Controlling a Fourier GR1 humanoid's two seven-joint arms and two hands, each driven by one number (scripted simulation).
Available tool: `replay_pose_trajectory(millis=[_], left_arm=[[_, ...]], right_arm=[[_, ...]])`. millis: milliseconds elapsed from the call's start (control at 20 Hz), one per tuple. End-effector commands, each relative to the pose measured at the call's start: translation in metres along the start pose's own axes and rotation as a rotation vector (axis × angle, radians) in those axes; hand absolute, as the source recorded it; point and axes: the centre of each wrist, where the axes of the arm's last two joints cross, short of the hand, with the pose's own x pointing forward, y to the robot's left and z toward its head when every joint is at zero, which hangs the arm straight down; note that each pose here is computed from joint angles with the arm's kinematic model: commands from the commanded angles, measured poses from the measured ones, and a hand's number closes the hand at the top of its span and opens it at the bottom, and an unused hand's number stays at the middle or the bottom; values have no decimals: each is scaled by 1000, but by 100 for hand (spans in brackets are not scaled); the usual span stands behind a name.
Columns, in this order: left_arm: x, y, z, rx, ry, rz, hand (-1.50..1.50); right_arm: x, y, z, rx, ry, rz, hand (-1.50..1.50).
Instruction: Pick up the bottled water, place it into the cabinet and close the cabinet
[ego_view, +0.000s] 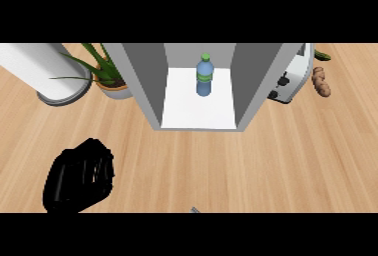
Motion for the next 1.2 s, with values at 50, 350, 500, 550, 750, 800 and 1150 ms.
replay_pose_trajectory(millis=[50,350,500,550,750,800,1150], left_arm=[[14,27,15,8,1,-17,150],[18,41,30,21,-20,-16,150],[24,47,34,1,-12,-5,150],[27,55,28,29,-17,-3,150],[34,59,34,3,-3,-11,150],[30,58,32,5,-4,-6,150],[40,77,36,8,-18,-20,150]], right_arm=[[9,37,-32,123,-75,83,150],[9,29,-57,-4,-120,103,150],[13,23,-70,-64,-104,126,150],[11,15,-77,-100,-97,114,150],[8,-1,-101,-168,-61,46,150],[19,-8,-111,-190,-48,26,150],[5,-55,-176,-154,55,-102,150]])
